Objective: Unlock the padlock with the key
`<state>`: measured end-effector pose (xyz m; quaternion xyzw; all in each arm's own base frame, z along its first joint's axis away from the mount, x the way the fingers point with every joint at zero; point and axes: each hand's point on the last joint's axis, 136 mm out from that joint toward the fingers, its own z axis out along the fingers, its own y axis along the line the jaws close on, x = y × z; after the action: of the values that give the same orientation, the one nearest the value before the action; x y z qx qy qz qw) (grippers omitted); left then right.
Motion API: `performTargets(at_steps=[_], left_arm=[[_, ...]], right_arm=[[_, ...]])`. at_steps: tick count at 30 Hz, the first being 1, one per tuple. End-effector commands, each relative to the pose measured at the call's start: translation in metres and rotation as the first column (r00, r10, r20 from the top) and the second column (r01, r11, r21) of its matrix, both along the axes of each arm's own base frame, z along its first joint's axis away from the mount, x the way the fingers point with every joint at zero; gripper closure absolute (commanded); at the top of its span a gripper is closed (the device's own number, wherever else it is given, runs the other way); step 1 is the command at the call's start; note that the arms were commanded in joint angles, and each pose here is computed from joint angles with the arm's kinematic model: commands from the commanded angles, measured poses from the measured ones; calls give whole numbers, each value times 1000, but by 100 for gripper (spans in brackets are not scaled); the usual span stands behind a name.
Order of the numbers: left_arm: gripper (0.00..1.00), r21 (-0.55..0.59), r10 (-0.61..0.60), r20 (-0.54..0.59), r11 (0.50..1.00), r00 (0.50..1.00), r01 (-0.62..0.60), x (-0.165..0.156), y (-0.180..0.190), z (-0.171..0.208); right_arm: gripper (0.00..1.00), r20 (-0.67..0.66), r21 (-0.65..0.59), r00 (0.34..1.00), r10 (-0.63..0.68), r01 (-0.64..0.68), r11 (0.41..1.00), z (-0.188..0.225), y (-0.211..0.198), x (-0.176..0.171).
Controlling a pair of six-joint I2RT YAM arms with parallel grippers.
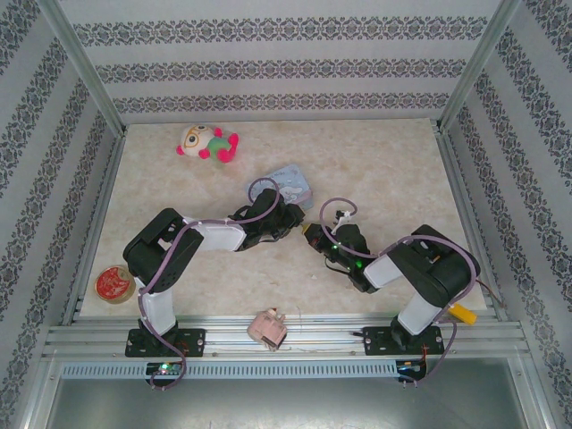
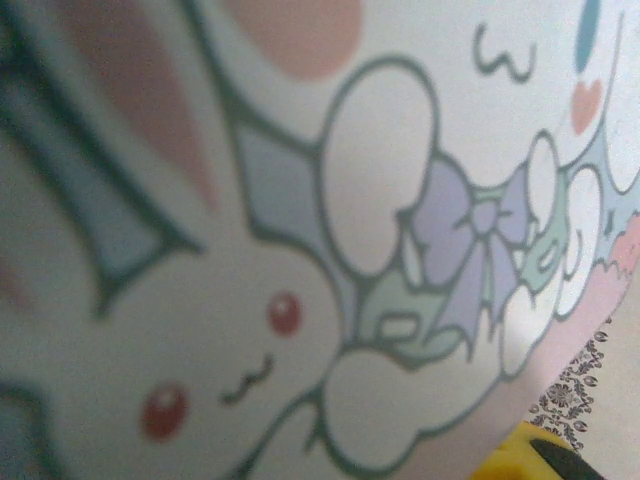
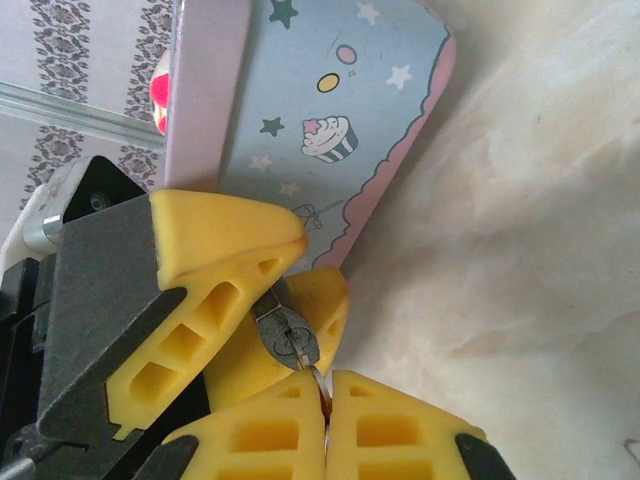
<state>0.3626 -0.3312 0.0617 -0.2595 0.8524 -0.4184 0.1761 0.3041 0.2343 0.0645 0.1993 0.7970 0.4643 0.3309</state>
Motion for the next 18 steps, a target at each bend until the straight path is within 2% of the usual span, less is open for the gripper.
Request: performTargets(at_steps=[1, 12, 18], left_arm=[[100, -25, -69, -283, 998, 957, 64, -58, -8, -43], [100, -30, -82, -300, 997, 950, 76, -56, -14, -44], [100, -28, -95, -297, 996, 950, 91, -56, -15, -43]], right_arm=[[100, 41, -74, 999, -21, 24, 997, 3, -2, 4], [100, 23, -258, 1000, 8, -2, 966, 6, 3, 1], [100, 33, -310, 999, 16, -4, 951, 8, -1, 4]])
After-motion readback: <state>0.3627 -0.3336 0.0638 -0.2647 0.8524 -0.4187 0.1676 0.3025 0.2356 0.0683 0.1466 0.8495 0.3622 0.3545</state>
